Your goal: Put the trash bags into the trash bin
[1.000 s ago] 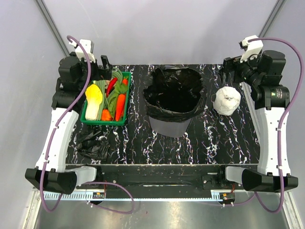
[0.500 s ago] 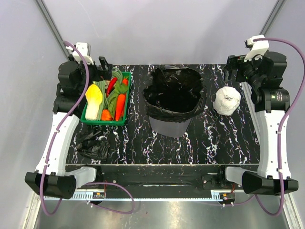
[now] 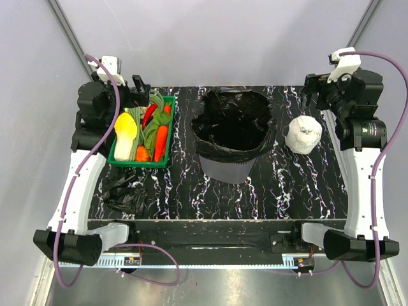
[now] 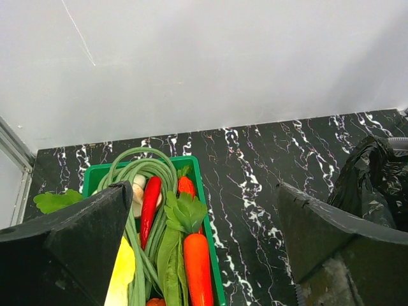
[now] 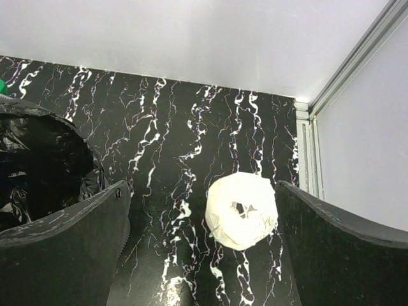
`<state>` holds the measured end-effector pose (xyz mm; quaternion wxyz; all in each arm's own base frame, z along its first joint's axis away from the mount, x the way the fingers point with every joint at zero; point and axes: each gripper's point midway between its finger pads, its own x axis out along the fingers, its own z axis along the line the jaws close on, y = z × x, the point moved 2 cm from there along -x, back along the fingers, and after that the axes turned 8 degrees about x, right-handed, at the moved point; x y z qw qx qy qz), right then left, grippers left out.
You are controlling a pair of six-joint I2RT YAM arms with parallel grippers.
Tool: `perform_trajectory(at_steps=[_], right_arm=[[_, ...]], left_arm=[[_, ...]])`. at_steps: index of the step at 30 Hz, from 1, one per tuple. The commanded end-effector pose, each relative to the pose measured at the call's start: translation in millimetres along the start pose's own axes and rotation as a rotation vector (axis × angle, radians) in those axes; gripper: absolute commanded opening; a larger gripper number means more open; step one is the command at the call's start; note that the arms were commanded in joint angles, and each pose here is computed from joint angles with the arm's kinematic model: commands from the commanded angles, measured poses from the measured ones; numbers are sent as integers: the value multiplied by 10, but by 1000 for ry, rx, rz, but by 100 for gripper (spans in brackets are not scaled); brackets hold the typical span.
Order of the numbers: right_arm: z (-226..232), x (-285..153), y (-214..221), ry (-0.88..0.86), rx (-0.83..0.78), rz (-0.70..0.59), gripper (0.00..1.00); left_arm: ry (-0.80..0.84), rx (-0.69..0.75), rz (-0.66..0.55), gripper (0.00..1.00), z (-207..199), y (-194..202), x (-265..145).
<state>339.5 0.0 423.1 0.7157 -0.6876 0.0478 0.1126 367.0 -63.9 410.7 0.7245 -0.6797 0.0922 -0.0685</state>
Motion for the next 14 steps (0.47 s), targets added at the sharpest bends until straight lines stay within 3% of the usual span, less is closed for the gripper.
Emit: perform_trajectory(at_steps=[1, 14], right_arm=[[-5, -21, -168, 15, -5, -68, 100], [-22, 21, -84, 18, -13, -48, 100]], left_arm=[[-16, 20, -64, 99, 50, -156, 30], [3, 2, -62, 99, 20, -142, 92]])
